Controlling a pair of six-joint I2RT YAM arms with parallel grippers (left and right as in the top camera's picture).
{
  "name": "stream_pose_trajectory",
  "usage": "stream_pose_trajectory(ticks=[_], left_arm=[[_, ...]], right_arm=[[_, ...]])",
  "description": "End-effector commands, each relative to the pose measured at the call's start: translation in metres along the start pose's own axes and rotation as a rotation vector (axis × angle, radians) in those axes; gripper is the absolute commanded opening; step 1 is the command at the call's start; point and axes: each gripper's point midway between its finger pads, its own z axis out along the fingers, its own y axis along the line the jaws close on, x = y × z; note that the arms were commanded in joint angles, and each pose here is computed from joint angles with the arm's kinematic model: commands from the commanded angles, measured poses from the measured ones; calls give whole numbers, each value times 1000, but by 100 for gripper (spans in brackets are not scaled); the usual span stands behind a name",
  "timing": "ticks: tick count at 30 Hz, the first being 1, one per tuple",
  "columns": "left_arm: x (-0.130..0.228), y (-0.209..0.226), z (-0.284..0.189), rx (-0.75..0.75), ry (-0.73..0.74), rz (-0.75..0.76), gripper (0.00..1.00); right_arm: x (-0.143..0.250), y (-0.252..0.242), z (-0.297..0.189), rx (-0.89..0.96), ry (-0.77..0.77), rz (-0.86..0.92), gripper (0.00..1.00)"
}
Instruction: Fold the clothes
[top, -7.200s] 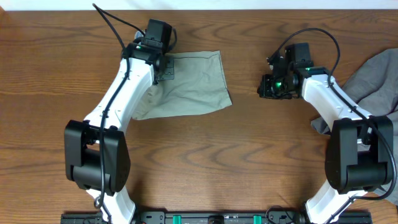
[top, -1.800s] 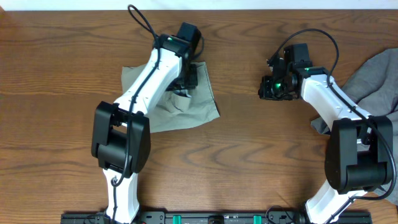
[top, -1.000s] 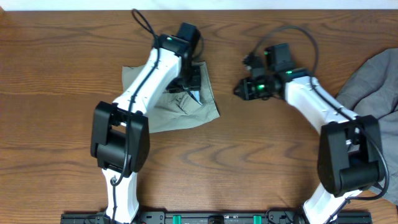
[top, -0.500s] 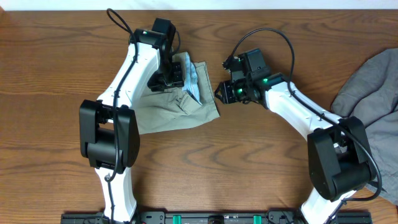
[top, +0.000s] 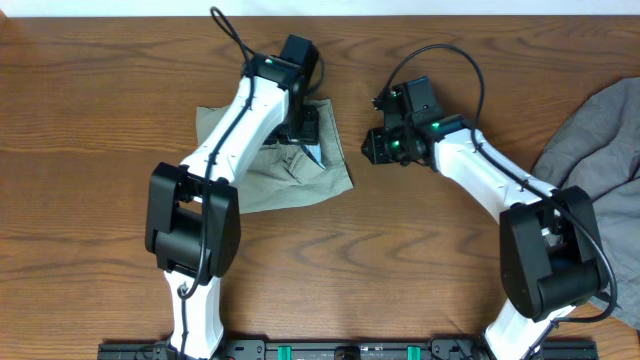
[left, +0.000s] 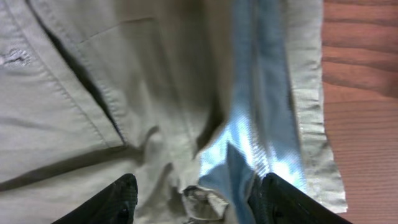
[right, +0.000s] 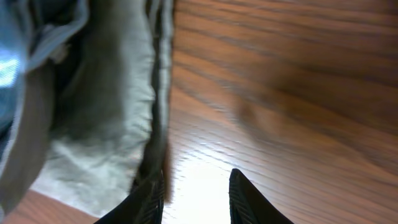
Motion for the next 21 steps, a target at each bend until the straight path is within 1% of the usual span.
stream_pose_trajectory(ticks=[1,3,5,6,10,12,16,18,21], left_arm=[[6,-13,2,-17,-3,60,54],[10,-29,4,24,2,82,42],[16,-42,9,56,6,103,33],[18,-45,12,57,6,110,31],[26,-49,25,57,13,93,31],[31,-46,30,50,29,89,28],[31,-50,29,63,29,91,27],[31,-64,20,133,32,98,27],[35,-100,2,290,41,129,30]], right_arm=[[-2,-25,-2,58,-3,58,32],[-1,-35,-5,76,4,80,31],[0,-45,-8,87,10,104,31],[0,-49,-9,91,11,113,31],[3,-61,-13,103,25,147,29],[4,-62,-14,89,31,153,27],[3,-60,-14,74,31,138,27],[2,-60,-14,73,28,136,27],[2,-60,-14,73,27,136,27]])
